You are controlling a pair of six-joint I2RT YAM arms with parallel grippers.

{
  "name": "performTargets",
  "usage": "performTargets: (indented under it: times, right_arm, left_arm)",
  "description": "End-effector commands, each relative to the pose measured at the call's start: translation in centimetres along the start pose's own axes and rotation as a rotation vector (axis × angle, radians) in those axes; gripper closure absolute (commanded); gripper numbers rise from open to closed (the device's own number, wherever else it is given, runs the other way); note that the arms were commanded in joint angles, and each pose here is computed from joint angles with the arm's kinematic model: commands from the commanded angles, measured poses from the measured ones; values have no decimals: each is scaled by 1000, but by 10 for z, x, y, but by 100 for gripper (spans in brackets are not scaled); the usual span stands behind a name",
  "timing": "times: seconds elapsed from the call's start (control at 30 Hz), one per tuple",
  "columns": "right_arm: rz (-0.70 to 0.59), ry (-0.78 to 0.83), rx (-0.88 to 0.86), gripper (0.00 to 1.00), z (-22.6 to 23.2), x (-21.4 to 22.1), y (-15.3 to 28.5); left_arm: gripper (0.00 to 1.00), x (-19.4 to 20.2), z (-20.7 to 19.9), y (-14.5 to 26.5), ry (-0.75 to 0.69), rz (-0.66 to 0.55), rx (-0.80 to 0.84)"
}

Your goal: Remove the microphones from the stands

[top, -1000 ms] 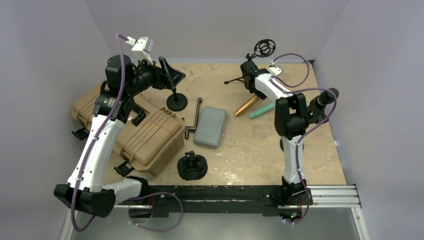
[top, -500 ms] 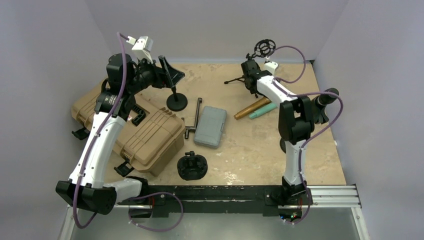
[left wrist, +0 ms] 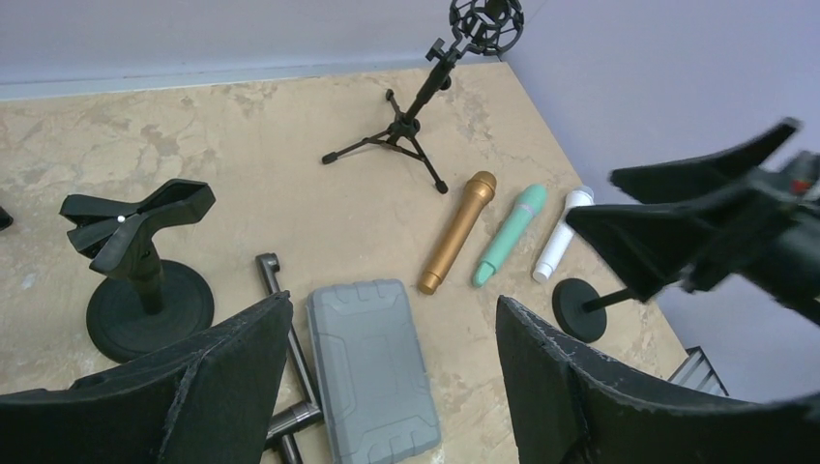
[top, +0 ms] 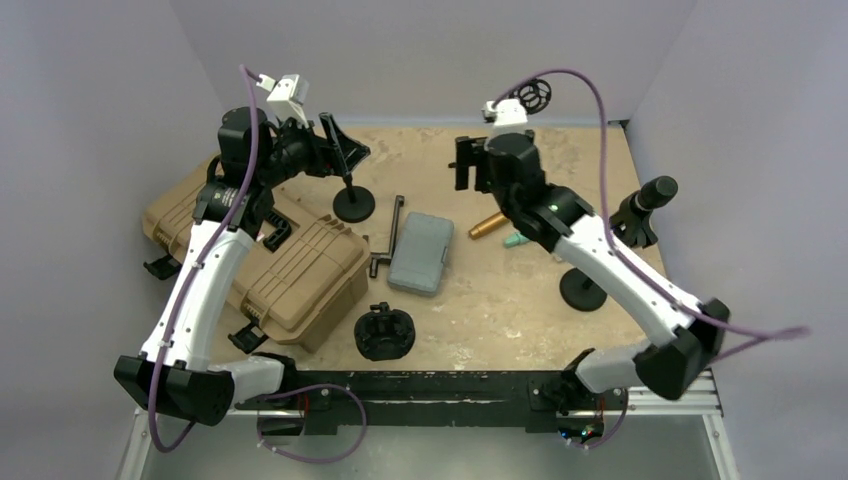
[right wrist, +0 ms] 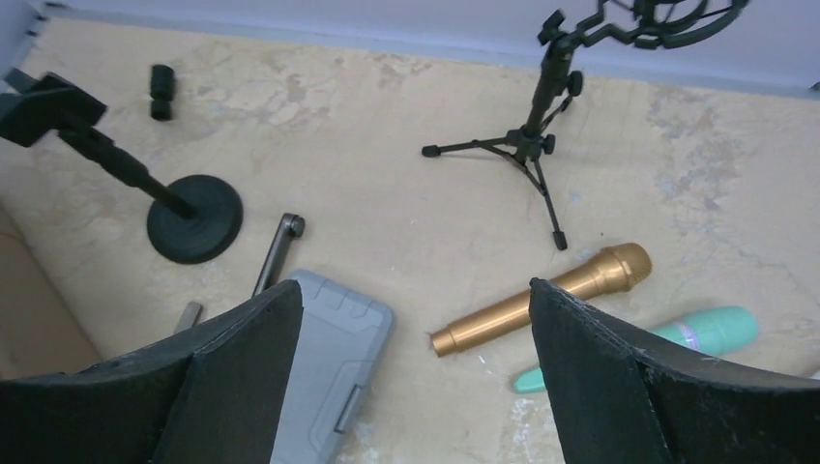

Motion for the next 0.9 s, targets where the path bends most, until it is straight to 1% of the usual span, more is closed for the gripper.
performTargets:
  times: [0.0,0.07,0.13,0.33,0.57,0.73,0.87]
  right_arm:
    - [-156,-25,-107,15,-28,-29,59]
    - [-212,-45,-136,15,-39,-35,85]
    - [-249,-63,-126,14,-51,-38,106]
    - [-303,-129,-5,13,-88,-52,153]
    - [-270,-143,88,13,-111,-57,179]
    - [-303,-175,89,13,-119,-61,195]
    - [-318,-221,154,16,-132,-63,207]
  left_arm:
    - [25,-7,0,0,-22,-36,8]
    - [25,-7,-1,0,-17,-36,17]
    - [25,-7,-3,0,-7,-33,33]
    - [24,-8,-6,1,-4,-35,60]
    - [21,-9,-10,3,-14,-35,81]
    - [15,-8,-24,2,-16,-36,199]
    - [12,2,-43,0,-38,-37,294]
Point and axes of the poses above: each gripper's point midway between its finger pads, its own y axis back along the fingers, its own z axis along the line the jaws close on, x = y × z, the point moved 7 cm from there along y, back along the fingers, and after that the axes turned 6 degrees about y, right-handed, at the moved point
